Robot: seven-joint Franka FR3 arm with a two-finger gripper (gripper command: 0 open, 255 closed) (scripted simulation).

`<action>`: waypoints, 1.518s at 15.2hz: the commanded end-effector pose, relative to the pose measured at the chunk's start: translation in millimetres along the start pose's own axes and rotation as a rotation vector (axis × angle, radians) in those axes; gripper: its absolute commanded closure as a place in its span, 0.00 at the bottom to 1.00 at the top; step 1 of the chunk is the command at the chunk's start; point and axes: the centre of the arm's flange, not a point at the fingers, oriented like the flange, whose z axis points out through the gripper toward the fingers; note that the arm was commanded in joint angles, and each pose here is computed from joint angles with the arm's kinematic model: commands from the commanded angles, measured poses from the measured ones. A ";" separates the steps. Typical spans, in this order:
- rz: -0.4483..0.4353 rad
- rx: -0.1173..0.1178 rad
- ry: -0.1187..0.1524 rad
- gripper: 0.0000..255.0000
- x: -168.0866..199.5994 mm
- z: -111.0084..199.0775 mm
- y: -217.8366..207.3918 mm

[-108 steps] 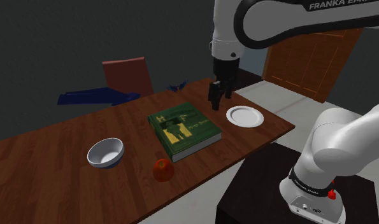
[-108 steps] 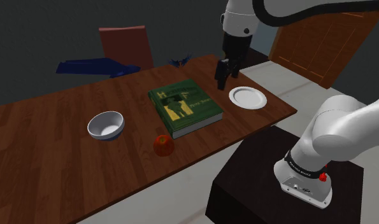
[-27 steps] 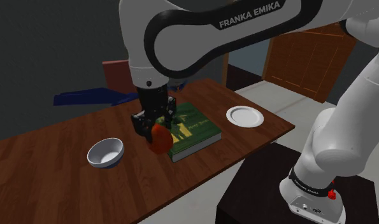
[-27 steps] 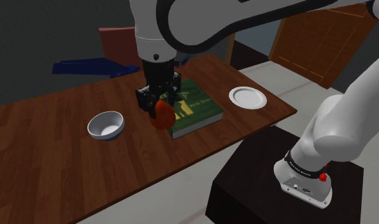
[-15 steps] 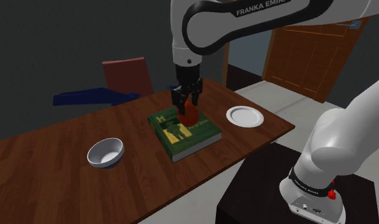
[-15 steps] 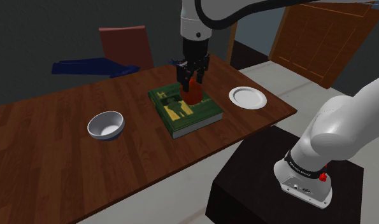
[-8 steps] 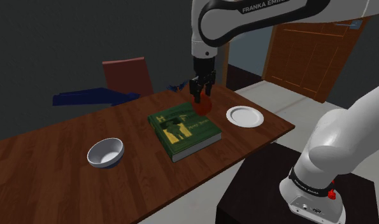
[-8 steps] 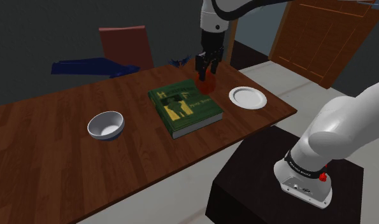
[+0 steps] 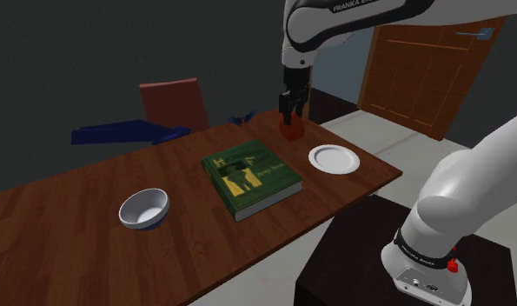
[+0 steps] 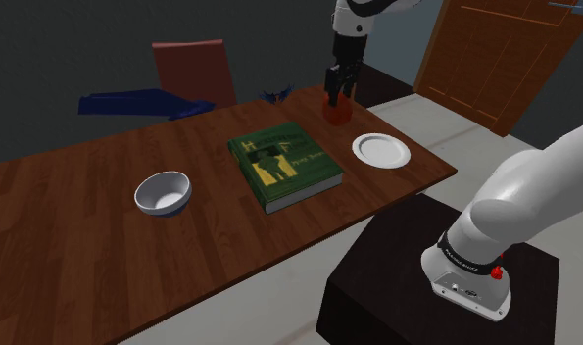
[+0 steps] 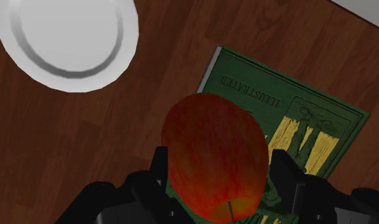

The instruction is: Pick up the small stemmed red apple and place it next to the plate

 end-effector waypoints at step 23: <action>-0.001 0.000 0.000 1.00 3.4 -20.5 316.9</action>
